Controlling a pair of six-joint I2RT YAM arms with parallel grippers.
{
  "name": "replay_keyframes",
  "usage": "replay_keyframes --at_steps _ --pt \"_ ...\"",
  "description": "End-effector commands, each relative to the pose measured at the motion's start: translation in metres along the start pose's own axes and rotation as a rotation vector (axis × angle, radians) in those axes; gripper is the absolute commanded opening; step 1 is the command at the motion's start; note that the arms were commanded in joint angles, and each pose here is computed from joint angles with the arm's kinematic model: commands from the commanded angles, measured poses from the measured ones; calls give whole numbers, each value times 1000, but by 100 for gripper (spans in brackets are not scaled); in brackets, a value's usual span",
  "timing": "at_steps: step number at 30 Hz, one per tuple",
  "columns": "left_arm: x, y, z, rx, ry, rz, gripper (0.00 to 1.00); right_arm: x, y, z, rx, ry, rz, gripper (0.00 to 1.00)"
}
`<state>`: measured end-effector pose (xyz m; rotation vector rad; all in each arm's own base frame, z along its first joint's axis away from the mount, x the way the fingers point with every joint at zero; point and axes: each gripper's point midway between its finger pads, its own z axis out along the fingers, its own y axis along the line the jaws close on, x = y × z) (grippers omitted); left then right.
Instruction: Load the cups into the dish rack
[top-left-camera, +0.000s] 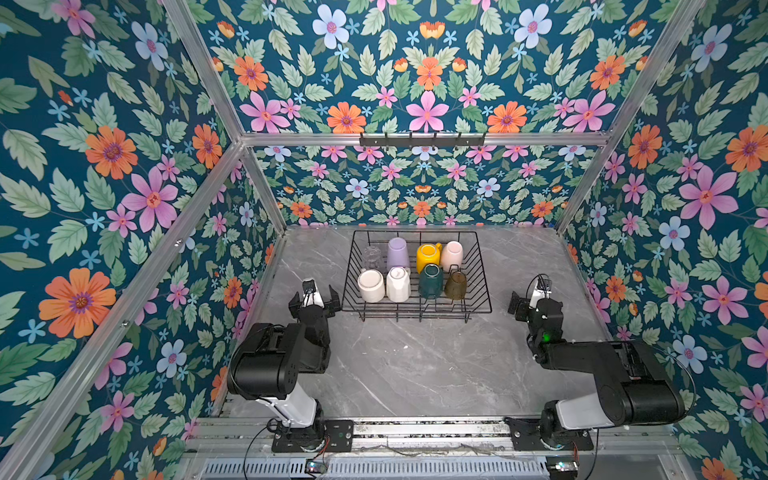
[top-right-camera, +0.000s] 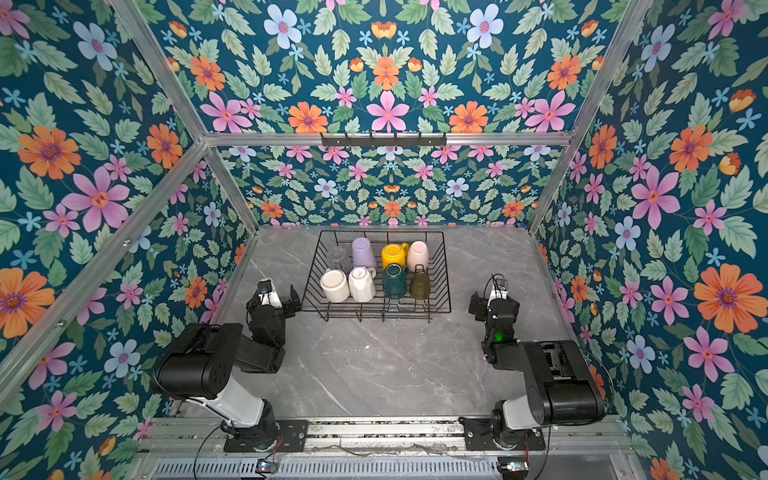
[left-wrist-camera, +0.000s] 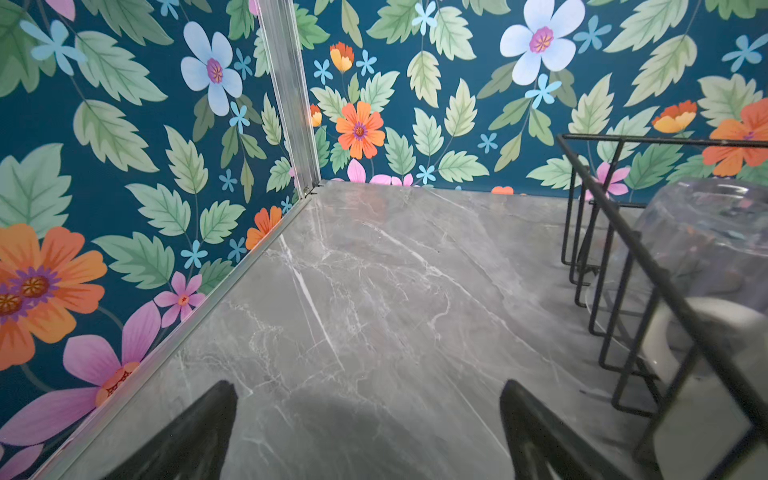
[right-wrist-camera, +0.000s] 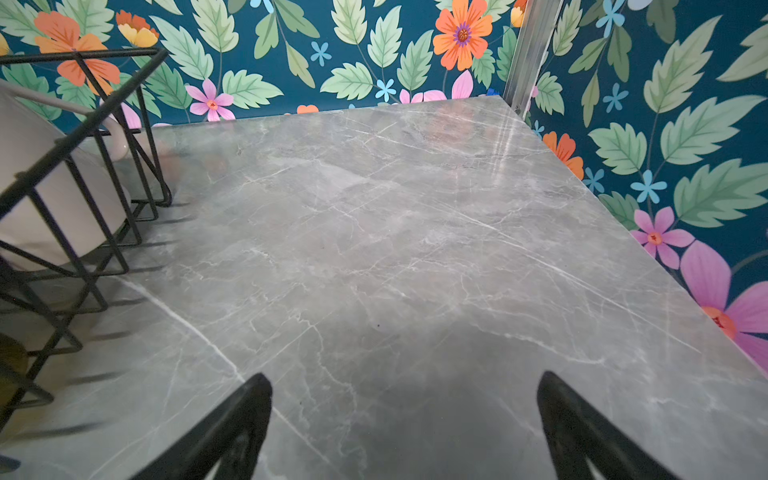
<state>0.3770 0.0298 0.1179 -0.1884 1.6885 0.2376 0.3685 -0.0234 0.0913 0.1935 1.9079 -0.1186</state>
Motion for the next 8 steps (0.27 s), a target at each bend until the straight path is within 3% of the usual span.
replay_keyframes --at_steps 1,4,6,8 --pt "-3 -2 -7 18 -29 8 100 -10 2 0 -7 -35 8 99" --pt "0 -8 0 41 4 22 100 -9 2 0 -8 -35 9 99" --pt "-4 5 1 -39 -13 0 100 -10 2 0 -9 -35 9 99" --pt "-2 5 1 -39 1 -5 100 -9 2 0 -8 -35 9 99"
